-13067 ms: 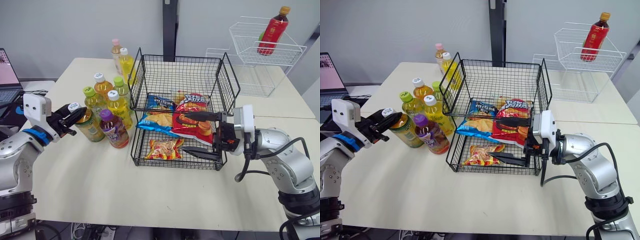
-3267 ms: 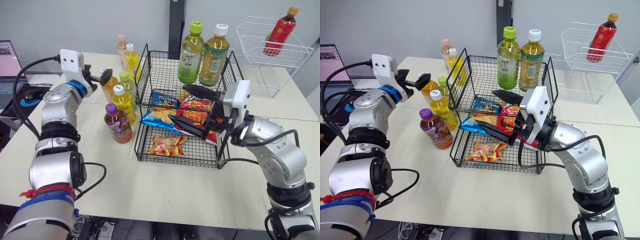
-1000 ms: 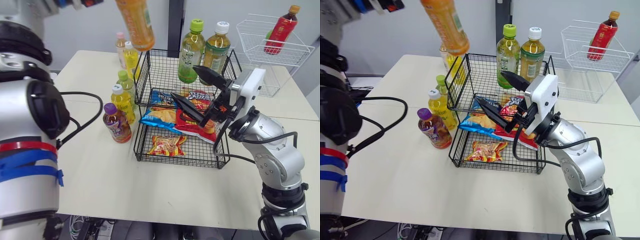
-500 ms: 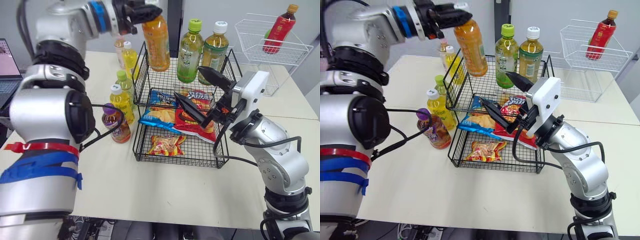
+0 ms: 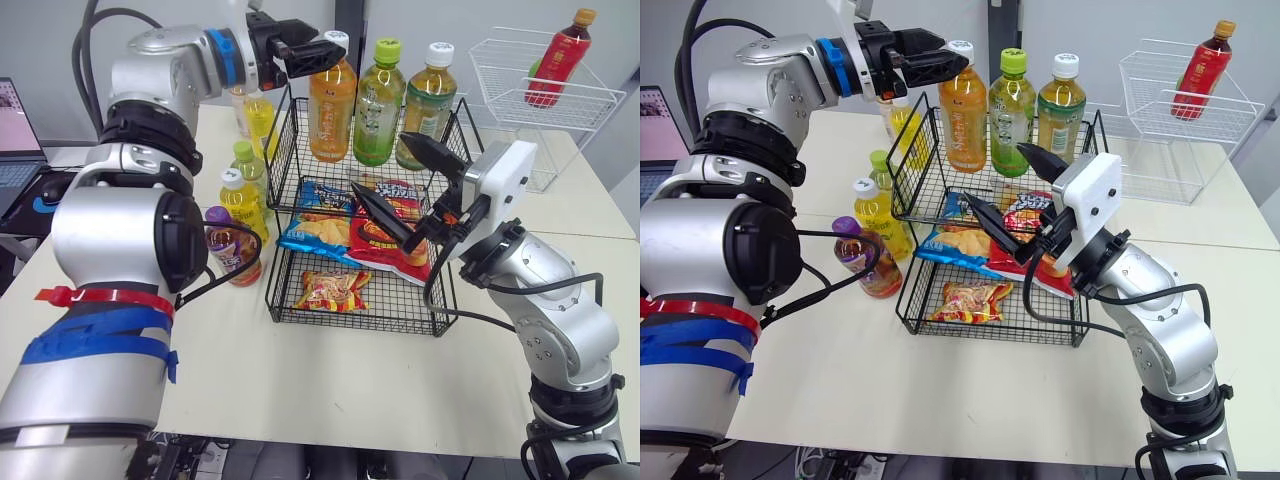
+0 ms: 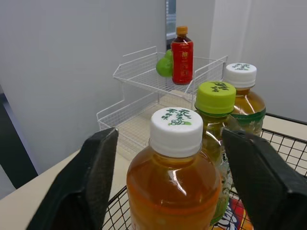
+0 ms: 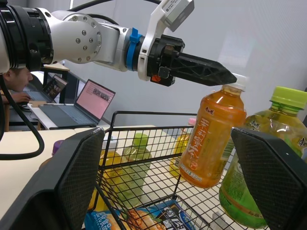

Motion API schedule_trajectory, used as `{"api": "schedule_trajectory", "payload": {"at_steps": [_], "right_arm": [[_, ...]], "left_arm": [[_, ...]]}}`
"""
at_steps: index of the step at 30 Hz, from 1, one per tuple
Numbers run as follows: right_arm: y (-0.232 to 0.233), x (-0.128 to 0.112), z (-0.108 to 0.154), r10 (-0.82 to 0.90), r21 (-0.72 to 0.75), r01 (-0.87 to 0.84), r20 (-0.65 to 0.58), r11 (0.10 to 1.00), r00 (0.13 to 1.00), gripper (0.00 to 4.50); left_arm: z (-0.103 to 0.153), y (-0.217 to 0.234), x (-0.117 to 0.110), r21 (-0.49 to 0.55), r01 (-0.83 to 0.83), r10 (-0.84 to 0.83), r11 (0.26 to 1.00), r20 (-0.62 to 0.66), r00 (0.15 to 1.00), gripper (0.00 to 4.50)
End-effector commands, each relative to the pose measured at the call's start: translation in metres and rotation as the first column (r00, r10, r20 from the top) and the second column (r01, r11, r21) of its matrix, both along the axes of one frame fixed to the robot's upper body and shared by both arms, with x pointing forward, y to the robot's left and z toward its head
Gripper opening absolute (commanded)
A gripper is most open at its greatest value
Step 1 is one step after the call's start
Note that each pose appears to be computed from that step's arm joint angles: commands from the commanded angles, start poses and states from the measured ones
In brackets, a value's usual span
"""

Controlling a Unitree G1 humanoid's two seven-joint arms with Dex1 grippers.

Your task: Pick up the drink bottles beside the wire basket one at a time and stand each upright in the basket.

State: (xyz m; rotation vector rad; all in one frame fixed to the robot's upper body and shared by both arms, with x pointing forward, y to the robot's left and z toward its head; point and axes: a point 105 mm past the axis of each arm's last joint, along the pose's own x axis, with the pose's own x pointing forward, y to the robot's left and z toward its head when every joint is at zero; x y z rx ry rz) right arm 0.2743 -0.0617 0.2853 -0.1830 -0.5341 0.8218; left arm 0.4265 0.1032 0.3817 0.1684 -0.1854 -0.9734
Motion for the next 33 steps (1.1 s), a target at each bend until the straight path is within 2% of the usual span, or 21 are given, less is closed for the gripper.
{"api": "schedule_trajectory", "payload": {"at_steps": [1,8,11,13,16,19,21,23,26,29,33], "right_arm": [[-0.003,-0.009,0.011,-0.006,0.012,0.005,0.056,1.0,0.998,4.5],[-0.002,-0.006,0.007,0.041,-0.018,-0.04,0.035,0.999,0.999,4.5],[0.005,-0.007,0.002,0.138,-0.058,-0.138,0.003,0.989,0.99,4.5],[0.011,-0.008,-0.004,0.219,-0.097,-0.221,-0.026,0.971,0.975,4.5],[0.018,-0.012,-0.01,0.343,-0.135,-0.349,-0.068,0.927,0.937,4.5],[0.024,-0.019,-0.016,0.464,-0.169,-0.481,-0.128,0.861,0.876,4.5],[0.026,-0.023,-0.019,0.516,-0.183,-0.539,-0.159,0.822,0.842,4.5],[0.027,-0.026,-0.023,0.558,-0.212,-0.587,-0.184,0.781,0.809,4.5],[0.029,-0.026,-0.025,0.586,-0.221,-0.617,-0.194,0.755,0.787,4.5],[0.031,-0.026,-0.026,0.606,-0.219,-0.639,-0.204,0.737,0.769,4.5],[0.032,-0.026,-0.028,0.609,-0.225,-0.642,-0.205,0.733,0.766,4.5]], "left_arm": [[0.027,0.013,-0.01,-0.057,0.008,-0.004,0.998,0.077,0.997,4.48],[0.036,0.075,-0.033,-0.142,0.002,0.014,0.99,0.113,0.994,4.48],[0.029,0.127,-0.052,-0.157,-0.124,0.143,0.98,0.118,0.983,4.48],[0.014,0.16,-0.063,-0.127,-0.258,0.271,0.958,0.101,0.957,4.48],[-0.025,0.194,-0.091,-0.03,-0.387,0.388,0.922,0.051,0.92,4.48],[-0.077,0.22,-0.124,0.031,-0.501,0.501,0.865,-0.05,0.864,4.48],[-0.103,0.223,-0.145,0.038,-0.53,0.531,0.847,-0.102,0.841,4.48],[-0.137,0.213,-0.176,0.033,-0.541,0.538,0.84,-0.17,0.826,4.48],[-0.164,0.188,-0.208,0.05,-0.549,0.546,0.835,-0.216,0.81,4.48],[-0.172,0.173,-0.22,0.04,-0.563,0.557,0.825,-0.223,0.8,4.48],[-0.172,0.157,-0.213,0.008,-0.563,0.553,0.827,-0.199,0.809,4.48]]}}
